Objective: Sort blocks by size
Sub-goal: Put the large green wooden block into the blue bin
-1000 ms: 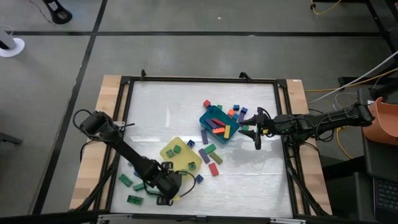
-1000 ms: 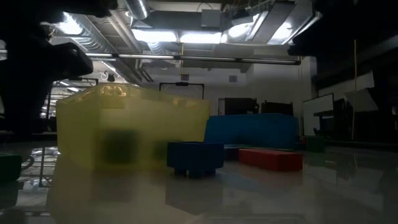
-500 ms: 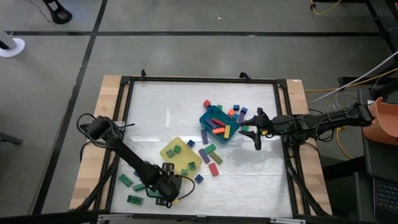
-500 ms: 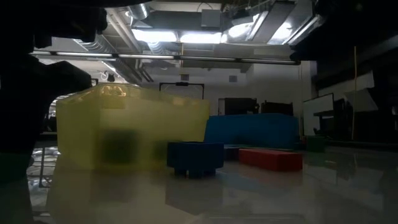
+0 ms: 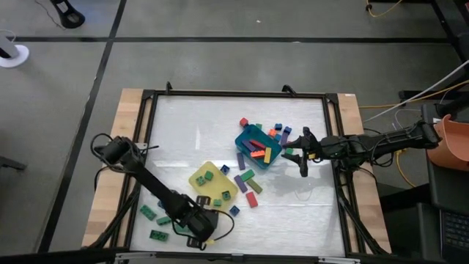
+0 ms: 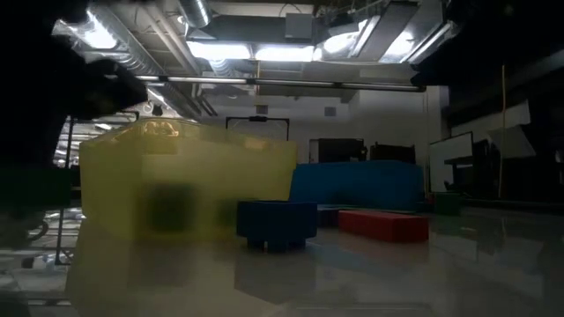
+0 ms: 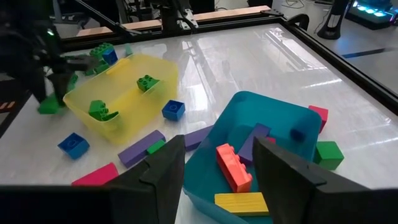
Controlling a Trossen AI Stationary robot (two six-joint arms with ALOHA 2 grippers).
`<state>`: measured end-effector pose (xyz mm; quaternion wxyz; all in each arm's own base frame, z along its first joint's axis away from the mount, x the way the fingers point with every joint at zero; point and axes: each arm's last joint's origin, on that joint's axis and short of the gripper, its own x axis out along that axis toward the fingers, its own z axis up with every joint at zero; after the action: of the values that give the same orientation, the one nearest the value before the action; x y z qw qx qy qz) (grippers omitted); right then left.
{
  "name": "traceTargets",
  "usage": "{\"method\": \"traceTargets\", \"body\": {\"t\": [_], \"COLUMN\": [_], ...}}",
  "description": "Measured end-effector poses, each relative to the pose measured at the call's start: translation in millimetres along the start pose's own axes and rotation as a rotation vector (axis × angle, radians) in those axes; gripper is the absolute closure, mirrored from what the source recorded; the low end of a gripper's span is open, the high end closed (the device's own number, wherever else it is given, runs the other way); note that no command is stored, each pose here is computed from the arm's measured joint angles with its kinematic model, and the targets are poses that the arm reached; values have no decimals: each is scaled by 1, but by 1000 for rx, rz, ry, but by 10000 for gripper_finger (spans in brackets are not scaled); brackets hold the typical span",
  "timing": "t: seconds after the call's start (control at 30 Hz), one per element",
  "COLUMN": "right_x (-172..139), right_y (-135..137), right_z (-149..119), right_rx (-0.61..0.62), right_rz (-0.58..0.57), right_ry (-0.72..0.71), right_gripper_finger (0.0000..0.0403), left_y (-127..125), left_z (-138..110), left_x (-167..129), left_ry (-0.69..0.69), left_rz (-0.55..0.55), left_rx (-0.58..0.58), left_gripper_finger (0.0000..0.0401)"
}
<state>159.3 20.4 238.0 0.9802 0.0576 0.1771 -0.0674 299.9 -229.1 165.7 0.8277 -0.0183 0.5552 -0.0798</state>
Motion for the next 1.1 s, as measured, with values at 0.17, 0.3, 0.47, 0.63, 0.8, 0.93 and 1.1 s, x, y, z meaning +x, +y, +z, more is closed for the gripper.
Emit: {"method": "traceTargets", "body": {"t": [0.17, 0.3, 0.47, 0.63, 0.8, 0.93, 1.1], "right_x": [0, 0, 0, 0, 0, 0, 0], "right_y": [0, 0, 0, 0, 0, 0, -1], "right_z": [0, 0, 0, 0, -1, -2, -6], "right_rx": [0, 0, 0, -1, -2, -6, -18], "right_rz": [0, -1, 0, 0, -1, -3, -12], "right_ry": [1, 2, 2, 3, 8, 19, 60], "right_gripper_finger": [214, 214, 214, 214, 214, 214, 214], "left_y": [0, 10, 43, 97, 163, 206, 240], "left_z": [29, 54, 81, 103, 123, 133, 133], "left_x": [-21, -42, -59, -59, -50, -46, -37], "left_ry": [-99, -200, -319, -336, -354, -411, -423], "left_rz": [-36, -14, 245, 467, 554, 531, 505], "left_rx": [14, 79, 209, 252, 188, 138, -27], "left_gripper_finger": [291, 291, 291, 278, 272, 271, 265]}}
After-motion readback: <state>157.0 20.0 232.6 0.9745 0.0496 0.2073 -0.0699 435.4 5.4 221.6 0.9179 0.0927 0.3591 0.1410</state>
